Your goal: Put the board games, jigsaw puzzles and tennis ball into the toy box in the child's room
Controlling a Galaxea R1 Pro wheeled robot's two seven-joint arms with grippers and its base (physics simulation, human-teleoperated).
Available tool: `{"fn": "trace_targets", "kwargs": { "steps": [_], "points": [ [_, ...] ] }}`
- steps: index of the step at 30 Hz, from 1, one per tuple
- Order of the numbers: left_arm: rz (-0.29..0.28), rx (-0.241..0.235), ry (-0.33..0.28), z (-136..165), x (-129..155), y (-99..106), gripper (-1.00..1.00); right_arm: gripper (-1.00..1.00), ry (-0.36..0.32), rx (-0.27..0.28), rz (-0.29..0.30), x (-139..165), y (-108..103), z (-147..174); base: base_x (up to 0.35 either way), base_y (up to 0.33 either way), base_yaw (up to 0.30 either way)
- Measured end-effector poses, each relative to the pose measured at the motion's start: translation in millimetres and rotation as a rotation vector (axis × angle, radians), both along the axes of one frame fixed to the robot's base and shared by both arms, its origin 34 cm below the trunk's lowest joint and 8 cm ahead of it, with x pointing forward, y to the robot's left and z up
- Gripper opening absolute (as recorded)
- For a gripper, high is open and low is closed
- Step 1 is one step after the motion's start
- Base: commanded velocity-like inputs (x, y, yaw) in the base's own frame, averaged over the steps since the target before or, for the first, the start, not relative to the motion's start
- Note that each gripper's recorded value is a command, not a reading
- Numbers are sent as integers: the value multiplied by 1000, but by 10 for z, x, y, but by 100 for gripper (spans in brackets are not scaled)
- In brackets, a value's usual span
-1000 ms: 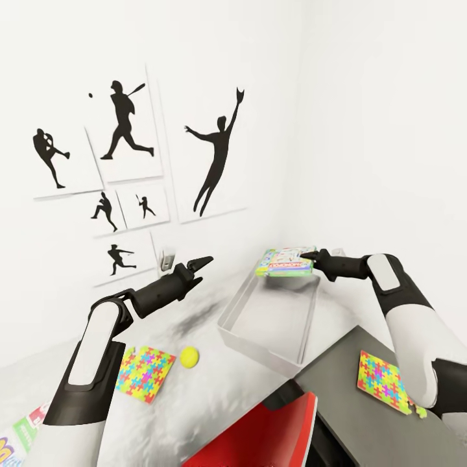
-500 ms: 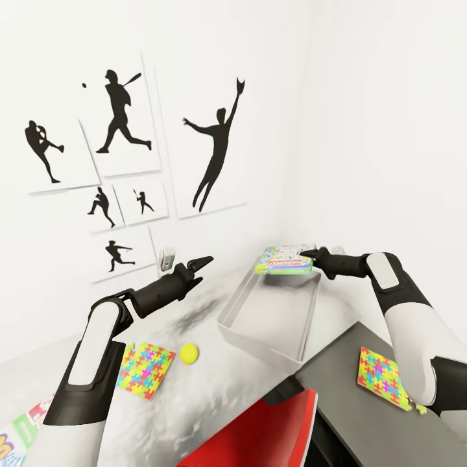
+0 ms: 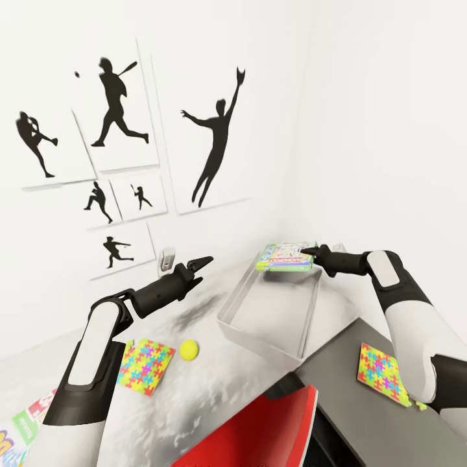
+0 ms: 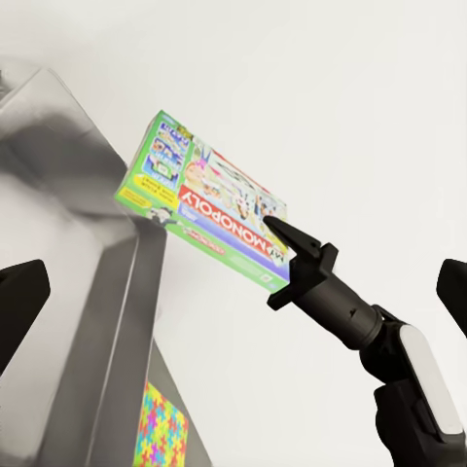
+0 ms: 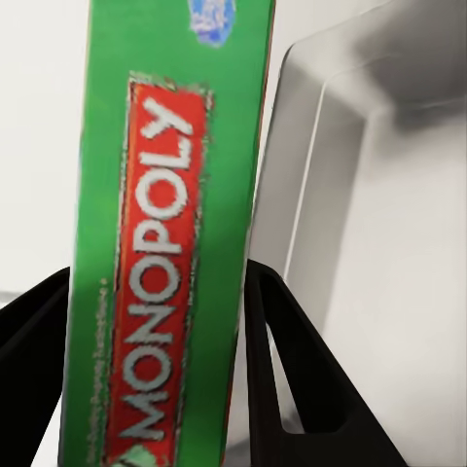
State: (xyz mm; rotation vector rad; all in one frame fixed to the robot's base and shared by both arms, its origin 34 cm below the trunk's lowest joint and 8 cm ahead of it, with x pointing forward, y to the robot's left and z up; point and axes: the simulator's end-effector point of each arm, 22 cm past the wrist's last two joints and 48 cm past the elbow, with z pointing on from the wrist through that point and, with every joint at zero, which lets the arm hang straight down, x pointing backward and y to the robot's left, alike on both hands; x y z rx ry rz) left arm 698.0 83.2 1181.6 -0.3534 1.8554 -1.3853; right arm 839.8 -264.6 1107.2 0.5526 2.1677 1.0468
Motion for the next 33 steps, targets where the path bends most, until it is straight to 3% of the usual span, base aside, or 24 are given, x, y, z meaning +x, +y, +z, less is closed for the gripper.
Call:
{"fn": "trace_targets", "kwargs": {
  "steps": [24,28,33],
  "points": [
    [-2,-5,32,-214,66,17,100,-100,26,-3,1,81,11,-203,0,0,0],
    [-22,-46,1,-140,47,10,100,-100,32,-1,3,87,28,-251,0,0,0],
    [-55,-159,-65,54,-18,76,100,-100,41,2,8,92,72,-314,0,0,0]
  ]
}}
